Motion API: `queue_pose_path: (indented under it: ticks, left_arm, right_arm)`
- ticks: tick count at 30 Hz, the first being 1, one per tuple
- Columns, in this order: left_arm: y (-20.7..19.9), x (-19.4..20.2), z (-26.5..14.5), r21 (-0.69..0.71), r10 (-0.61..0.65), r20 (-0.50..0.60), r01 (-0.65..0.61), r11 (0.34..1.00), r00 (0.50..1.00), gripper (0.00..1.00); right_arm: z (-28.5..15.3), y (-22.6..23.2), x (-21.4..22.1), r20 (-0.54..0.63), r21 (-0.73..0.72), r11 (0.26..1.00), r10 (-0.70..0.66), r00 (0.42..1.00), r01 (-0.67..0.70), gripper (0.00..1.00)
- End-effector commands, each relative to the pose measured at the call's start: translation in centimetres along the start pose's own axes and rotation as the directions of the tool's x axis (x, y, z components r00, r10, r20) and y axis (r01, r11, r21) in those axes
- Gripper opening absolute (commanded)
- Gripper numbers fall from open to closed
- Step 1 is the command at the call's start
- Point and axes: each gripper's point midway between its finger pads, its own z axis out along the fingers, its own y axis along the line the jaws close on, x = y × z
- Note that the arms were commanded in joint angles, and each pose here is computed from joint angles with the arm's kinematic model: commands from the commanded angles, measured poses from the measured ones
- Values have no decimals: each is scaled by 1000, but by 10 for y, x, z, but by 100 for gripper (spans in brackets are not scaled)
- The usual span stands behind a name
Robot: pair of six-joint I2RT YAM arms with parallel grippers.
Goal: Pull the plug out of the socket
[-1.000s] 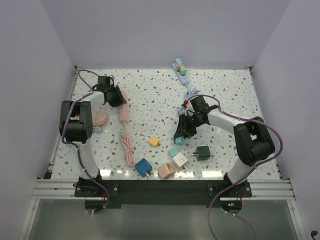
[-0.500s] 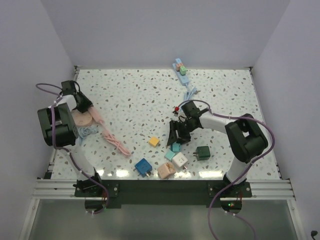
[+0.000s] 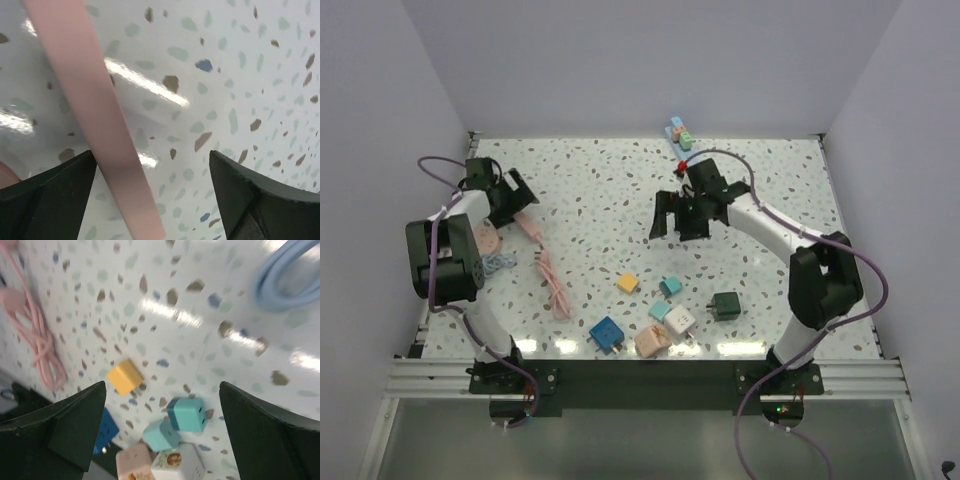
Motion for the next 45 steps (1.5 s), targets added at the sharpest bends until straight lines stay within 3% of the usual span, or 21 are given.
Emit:
queue_pose_path:
  ticks: [1,9,10,15,18,19,20,22,27,33,37,40,42,45]
  left_arm:
    - [-47,15,-20,149,87,-8,-85,985,996,100]
    - [-90,55,-34,254,214,-46,-196,947,976,100]
    - [-90,59,-33,244,229,-49,-211,947,972,100]
    - [-62,50,-26,92,284,-20,-281,955,959,98]
    - [-52,40,-18,59,275,-30,-273,960,961,77]
    - [-50,31,-17,50,264,-15,-263,963,964,57]
    - [-47,30,-12,44,255,-25,-254,966,967,47]
    - [-48,21,-9,41,250,-25,-249,968,968,38]
    - [-39,36,11,25,251,-130,-249,968,959,41]
    - [-28,47,12,-5,245,-152,-249,968,957,59]
    - [-20,55,14,-27,238,-175,-246,969,955,82]
    - [-18,61,22,-26,226,-189,-235,972,956,88]
    - [-18,65,27,-28,211,-199,-220,975,957,86]
    - [-22,66,28,-14,197,-192,-204,979,961,47]
  right_arm:
    - [-37,-39,-74,246,240,965,46,968,-106,99]
    - [-20,-90,-182,400,435,871,40,916,-228,99]
    - [2,-107,-177,364,471,848,64,929,-243,99]
    - [28,-123,-190,381,462,829,135,915,-315,97]
    - [36,-128,-182,358,466,830,140,923,-307,96]
    - [38,-128,-181,356,460,836,136,924,-300,95]
    - [36,-126,-179,353,458,839,131,926,-294,95]
    - [37,-131,-170,331,466,838,133,934,-285,95]
    - [37,-135,-158,310,441,849,159,937,-290,94]
    - [40,-133,-150,281,427,863,158,947,-271,94]
    - [45,-133,-148,270,413,870,166,948,-270,94]
    - [47,-132,-148,265,406,873,171,949,-270,94]
    - [48,-131,-148,263,400,877,169,950,-266,93]
    - [48,-129,-149,259,386,884,170,951,-264,91]
